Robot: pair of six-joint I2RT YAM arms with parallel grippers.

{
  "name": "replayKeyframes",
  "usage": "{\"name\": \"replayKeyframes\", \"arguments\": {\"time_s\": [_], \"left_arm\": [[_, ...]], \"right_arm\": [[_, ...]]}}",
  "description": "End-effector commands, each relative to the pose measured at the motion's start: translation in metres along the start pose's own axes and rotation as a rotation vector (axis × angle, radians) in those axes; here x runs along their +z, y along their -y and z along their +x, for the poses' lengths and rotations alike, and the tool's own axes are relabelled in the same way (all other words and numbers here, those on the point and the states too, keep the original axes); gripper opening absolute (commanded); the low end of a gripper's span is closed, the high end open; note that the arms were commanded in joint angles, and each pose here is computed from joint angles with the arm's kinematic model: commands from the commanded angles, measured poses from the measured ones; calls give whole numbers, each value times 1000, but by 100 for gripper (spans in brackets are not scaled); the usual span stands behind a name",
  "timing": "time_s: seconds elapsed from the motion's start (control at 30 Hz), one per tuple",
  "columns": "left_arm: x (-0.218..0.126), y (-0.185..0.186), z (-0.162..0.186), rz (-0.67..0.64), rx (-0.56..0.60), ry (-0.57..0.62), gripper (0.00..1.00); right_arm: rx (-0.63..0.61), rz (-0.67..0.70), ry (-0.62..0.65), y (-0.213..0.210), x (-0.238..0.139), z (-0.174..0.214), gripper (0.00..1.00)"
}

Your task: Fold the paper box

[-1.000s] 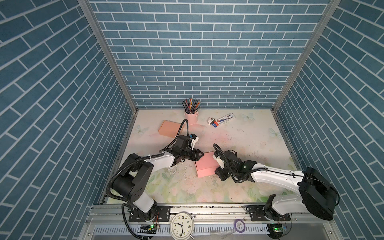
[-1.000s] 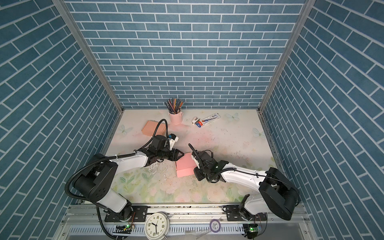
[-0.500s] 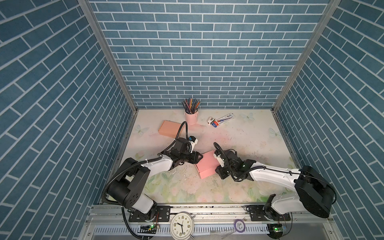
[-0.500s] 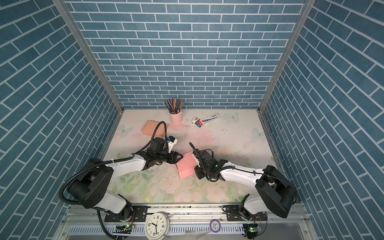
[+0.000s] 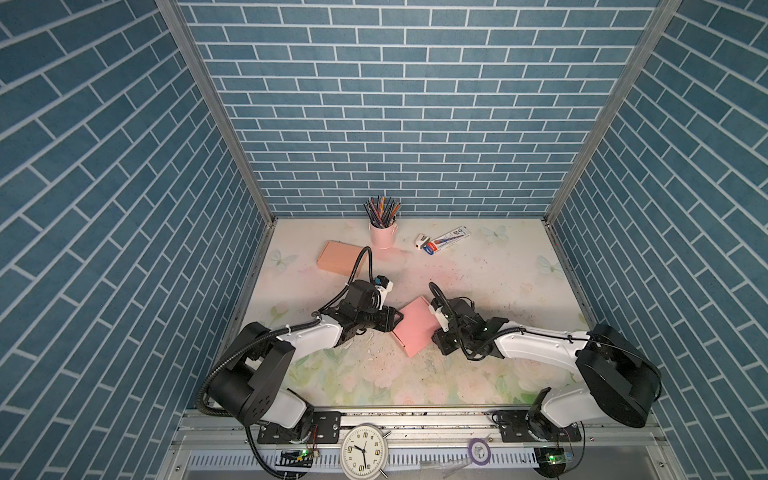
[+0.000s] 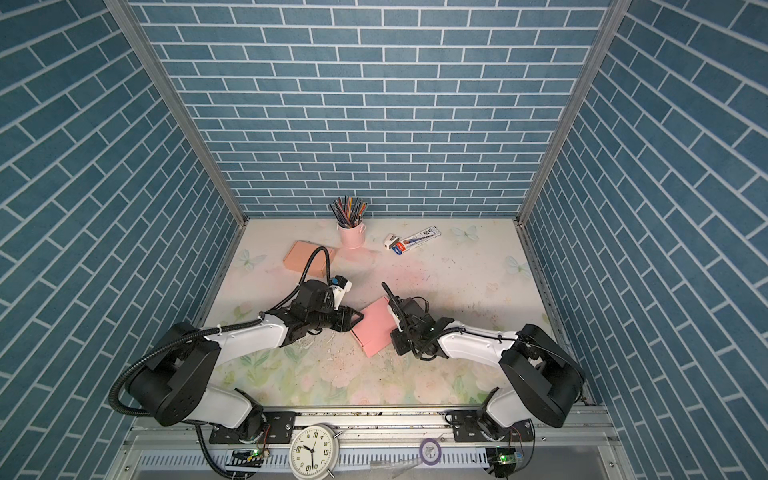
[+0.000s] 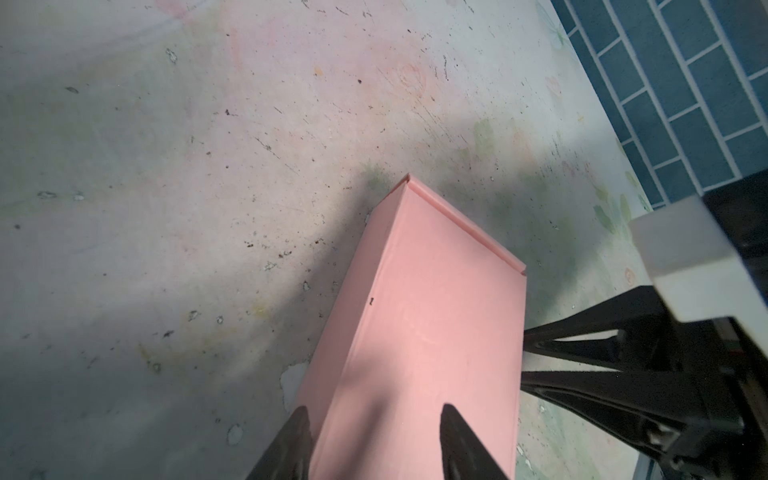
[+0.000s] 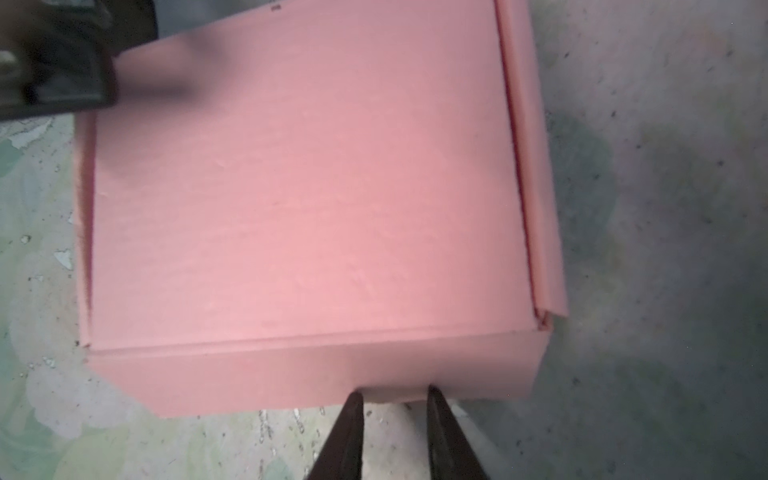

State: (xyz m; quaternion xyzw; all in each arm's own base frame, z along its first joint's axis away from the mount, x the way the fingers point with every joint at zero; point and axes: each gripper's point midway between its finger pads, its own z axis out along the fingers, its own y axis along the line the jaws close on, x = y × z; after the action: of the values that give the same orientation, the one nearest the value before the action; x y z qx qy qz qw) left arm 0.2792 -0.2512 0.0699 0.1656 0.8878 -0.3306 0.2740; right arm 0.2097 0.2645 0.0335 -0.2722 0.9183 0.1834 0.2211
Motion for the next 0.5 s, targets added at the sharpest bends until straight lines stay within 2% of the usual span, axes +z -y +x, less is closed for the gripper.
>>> {"name": "replayKeyframes", "arguments": {"time_s": [0.0,0.47], "left_arm": [[-1,1,17,-1,-17,-41,51],[-7,19,32,75,-41,-48,50]], "right_arm": [[-3,-7,-10,1,6,4,28],[-24,-46,13,-10,17,-14,28]]}}
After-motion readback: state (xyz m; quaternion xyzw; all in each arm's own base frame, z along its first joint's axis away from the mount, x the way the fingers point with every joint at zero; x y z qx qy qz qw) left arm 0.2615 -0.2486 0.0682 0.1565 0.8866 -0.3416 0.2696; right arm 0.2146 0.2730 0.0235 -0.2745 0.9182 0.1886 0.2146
